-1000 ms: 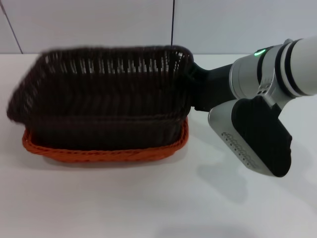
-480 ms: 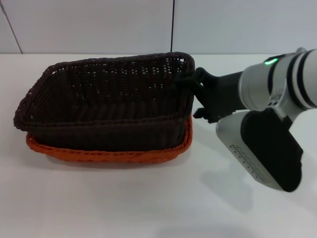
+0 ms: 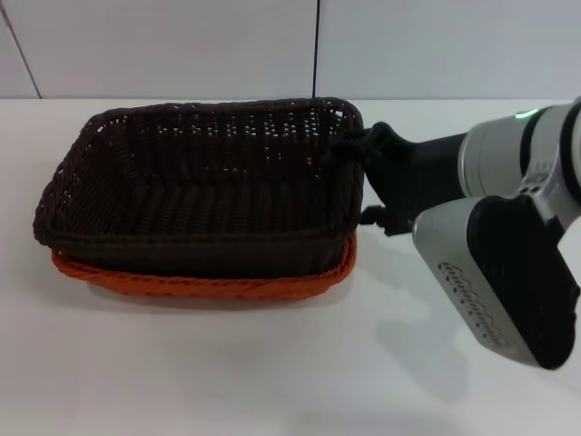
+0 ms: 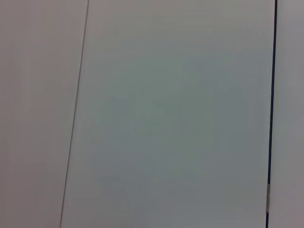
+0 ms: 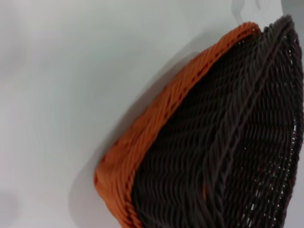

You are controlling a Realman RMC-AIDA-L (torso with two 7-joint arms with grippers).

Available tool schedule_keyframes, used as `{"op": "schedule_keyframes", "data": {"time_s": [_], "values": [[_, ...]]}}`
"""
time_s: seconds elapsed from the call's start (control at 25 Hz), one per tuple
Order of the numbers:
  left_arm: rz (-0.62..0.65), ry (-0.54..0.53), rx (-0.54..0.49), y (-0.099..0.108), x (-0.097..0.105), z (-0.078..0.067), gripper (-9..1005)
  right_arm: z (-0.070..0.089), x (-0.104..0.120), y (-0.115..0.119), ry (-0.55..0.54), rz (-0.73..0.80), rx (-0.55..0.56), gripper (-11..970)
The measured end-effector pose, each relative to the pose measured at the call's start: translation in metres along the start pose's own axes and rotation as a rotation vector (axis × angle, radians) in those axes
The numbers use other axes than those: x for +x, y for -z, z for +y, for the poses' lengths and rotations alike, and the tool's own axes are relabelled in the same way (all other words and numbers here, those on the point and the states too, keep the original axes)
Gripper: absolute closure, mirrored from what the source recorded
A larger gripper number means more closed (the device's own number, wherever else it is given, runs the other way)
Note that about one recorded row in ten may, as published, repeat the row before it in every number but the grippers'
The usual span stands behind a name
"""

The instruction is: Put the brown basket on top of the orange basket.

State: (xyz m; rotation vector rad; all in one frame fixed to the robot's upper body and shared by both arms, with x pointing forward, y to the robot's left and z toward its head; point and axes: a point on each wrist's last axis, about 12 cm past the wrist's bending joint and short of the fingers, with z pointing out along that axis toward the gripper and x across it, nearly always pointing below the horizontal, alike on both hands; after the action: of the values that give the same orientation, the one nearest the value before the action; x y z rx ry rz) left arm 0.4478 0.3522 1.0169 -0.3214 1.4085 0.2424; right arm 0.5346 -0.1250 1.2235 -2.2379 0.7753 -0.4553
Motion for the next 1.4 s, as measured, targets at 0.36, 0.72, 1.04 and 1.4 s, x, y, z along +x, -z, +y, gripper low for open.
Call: {"op": "schedule_keyframes", "data": {"time_s": [0.36, 0.72, 1.04, 1.4], "values": [[0.014, -0.024, 0.015, -0.011, 0.002, -0.002, 196, -0.010, -0.003, 0.016, -0.086, -0.011, 0.074, 208], [0.016, -0.035, 0.023, -0.015, 0.003, -0.003, 196, -0.036, 0.020, 0.024, -0.318, 0.053, 0.343, 208], [0.013, -0.039, 0.025, -0.015, 0.002, -0.002, 196, -0.019, 0.014, 0.027, -0.451, 0.017, 0.231, 208], [0.018, -0.044, 0.030, -0.015, 0.003, -0.001, 196, -0.050, 0.058, 0.048, -0.717, 0.059, 0.692, 209]]}}
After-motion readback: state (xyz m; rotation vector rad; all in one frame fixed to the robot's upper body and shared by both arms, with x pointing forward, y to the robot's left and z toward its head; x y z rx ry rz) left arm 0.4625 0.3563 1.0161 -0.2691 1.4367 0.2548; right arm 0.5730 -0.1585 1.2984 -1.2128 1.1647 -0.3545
